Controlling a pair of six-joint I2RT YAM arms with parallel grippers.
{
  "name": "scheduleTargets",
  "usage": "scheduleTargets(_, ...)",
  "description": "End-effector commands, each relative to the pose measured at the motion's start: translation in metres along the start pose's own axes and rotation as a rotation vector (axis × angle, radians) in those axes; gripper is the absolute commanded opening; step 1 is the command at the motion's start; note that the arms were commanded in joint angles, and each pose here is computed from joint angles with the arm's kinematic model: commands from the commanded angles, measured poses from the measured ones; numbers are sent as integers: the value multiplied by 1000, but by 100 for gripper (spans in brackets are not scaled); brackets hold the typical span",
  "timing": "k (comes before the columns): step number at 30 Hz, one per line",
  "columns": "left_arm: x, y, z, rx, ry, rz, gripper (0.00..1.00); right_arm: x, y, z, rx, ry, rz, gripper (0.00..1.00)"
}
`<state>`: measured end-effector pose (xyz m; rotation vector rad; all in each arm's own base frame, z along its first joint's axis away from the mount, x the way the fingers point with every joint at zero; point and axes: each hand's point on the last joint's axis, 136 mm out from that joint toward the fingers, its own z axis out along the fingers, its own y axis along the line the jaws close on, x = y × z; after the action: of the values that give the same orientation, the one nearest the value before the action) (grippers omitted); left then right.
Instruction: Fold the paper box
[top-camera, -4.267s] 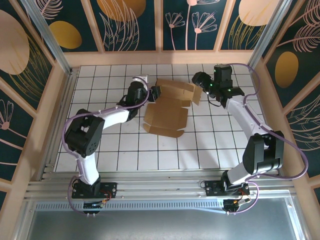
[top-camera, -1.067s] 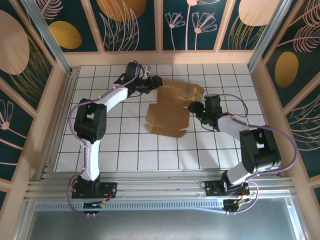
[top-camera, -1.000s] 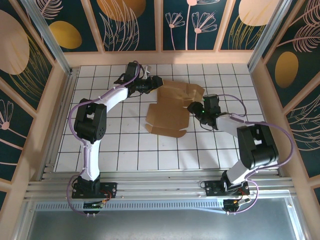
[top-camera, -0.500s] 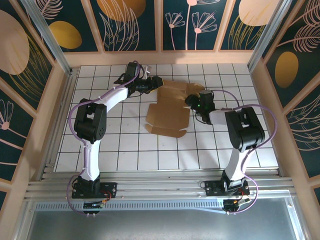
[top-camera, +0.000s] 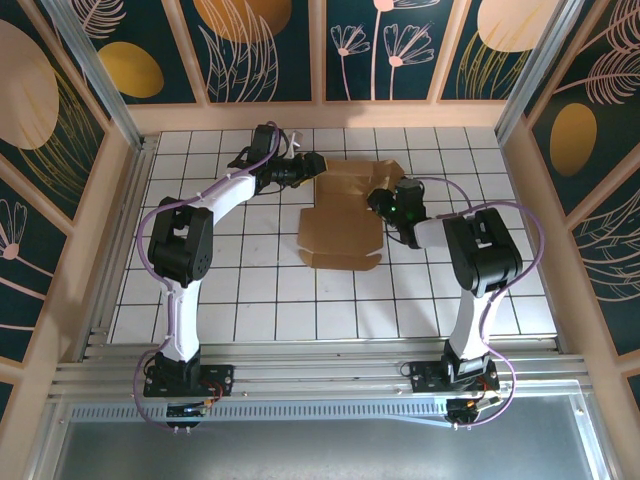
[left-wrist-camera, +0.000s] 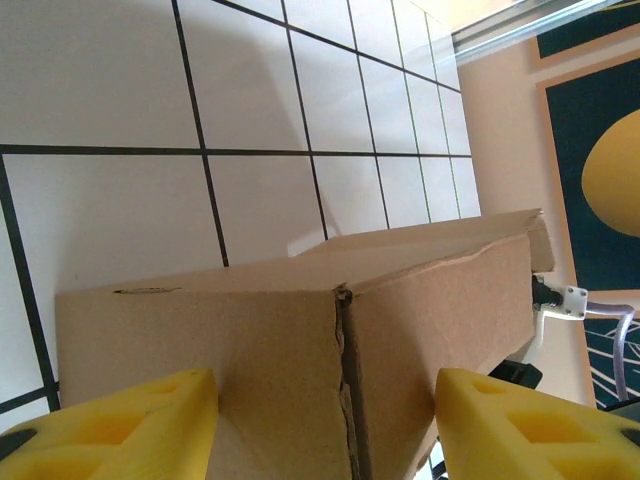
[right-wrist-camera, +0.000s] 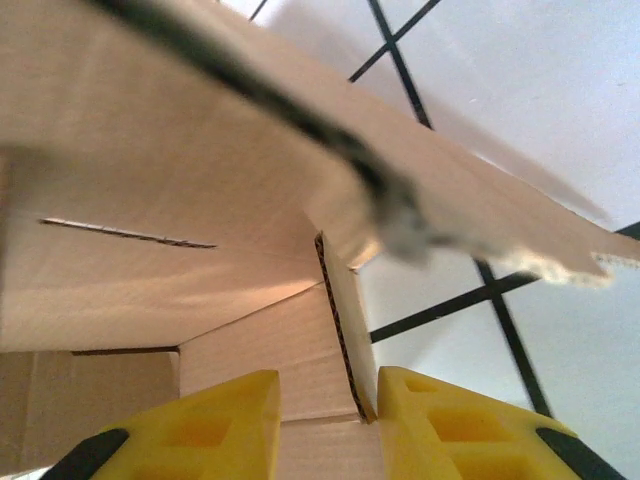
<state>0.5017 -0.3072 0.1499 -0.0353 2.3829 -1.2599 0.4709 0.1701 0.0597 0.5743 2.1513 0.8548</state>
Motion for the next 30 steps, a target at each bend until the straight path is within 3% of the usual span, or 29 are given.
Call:
scheduleTargets(1, 7, -8, -1, 18, 28, 2, 59, -1, 26, 6, -82, -8, -60, 32)
scheduleTargets(12, 9, -7, 1, 21, 35, -10, 59, 28, 26, 33, -108, 88, -110, 38)
scheduleTargets(20, 5, -10, 0, 20, 26, -9, 59, 9, 48, 14, -137, 22, -206, 38)
scheduleTargets(30, 3, -13, 0, 26, 27, -12, 59, 16, 28, 39, 20, 33, -355, 34)
